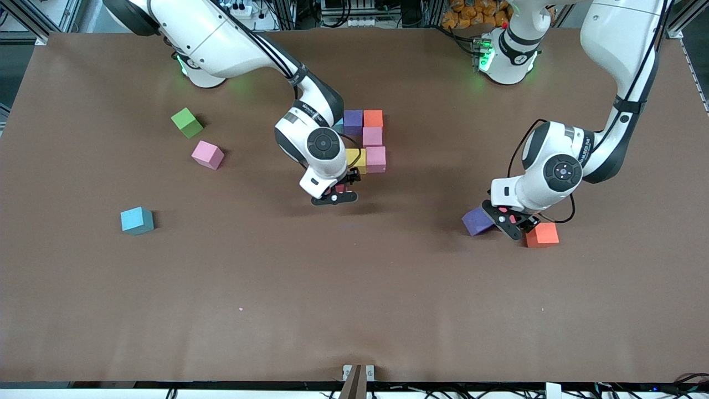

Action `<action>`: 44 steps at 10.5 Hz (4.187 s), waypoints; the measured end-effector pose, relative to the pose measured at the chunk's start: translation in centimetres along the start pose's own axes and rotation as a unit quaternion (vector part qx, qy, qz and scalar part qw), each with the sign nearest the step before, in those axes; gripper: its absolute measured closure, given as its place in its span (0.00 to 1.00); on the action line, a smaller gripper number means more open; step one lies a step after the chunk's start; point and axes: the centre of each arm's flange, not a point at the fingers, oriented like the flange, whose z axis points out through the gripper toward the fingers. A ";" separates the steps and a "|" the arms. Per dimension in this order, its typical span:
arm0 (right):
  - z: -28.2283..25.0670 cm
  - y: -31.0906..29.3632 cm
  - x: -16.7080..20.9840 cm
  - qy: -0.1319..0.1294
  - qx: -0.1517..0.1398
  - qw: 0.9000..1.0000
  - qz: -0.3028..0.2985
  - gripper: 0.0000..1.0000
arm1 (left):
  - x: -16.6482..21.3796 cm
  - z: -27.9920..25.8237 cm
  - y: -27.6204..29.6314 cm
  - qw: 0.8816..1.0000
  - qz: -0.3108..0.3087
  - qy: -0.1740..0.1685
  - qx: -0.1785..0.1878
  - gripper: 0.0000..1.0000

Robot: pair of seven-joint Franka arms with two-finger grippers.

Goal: Form number 2 with 11 blocks

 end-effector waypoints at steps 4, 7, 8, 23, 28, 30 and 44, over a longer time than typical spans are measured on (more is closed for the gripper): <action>-7.8 5.0 3.3 0.033 0.002 0.999 0.043 0.00 | -1.7 2.1 -2.0 1.000 -0.013 0.014 0.004 0.00; -10.3 12.6 6.2 0.016 -0.017 0.997 0.068 0.00 | -1.4 2.2 -1.7 1.000 -0.009 0.016 0.004 0.00; -10.3 16.0 7.4 0.006 -0.021 0.997 0.067 0.00 | -1.4 2.2 -1.7 1.000 -0.009 0.016 0.004 0.00; -7.0 50.9 5.4 -0.009 -0.057 0.988 -0.142 0.00 | -1.3 2.2 -1.1 1.000 0.009 0.007 -0.001 0.00; -5.1 59.5 1.9 0.007 -0.055 0.978 -0.199 0.00 | -1.1 4.4 -1.2 0.999 0.048 0.002 0.024 0.15; -3.8 60.1 1.7 0.008 -0.048 0.979 -0.200 0.00 | -0.9 3.8 -1.4 0.998 0.048 0.006 0.030 0.40; -1.2 57.1 4.6 0.041 -0.034 0.975 -0.217 0.38 | 18.1 -15.6 8.9 0.940 -0.319 0.086 -0.086 0.40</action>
